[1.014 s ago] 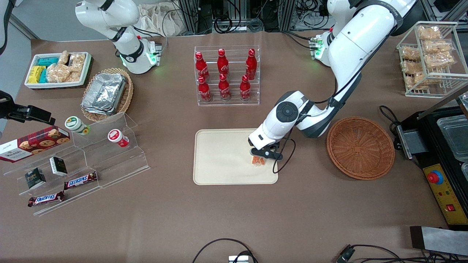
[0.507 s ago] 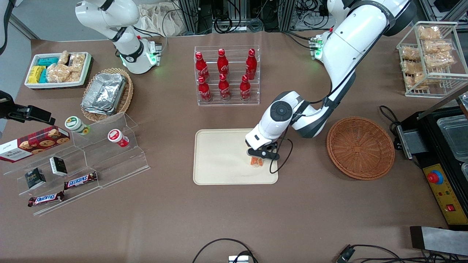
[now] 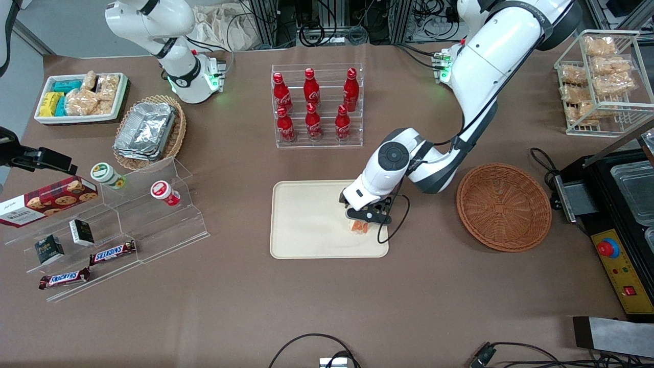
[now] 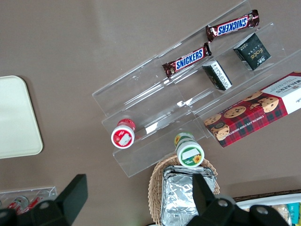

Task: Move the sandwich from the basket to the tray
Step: 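Carry the sandwich over the cream tray and lower it, then open the left gripper to release the sandwich onto the tray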

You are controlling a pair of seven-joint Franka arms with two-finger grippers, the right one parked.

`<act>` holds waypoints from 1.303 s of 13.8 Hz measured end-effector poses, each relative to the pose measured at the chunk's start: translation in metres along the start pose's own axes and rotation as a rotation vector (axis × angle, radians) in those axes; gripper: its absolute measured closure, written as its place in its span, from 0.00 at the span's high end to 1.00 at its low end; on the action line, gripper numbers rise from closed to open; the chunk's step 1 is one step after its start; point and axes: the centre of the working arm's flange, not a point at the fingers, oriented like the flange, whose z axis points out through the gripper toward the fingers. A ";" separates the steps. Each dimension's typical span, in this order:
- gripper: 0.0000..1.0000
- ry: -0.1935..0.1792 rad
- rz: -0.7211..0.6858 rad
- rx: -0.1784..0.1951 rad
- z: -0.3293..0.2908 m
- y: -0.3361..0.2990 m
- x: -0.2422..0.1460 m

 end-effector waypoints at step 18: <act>1.00 0.077 -0.193 0.112 -0.147 -0.016 0.069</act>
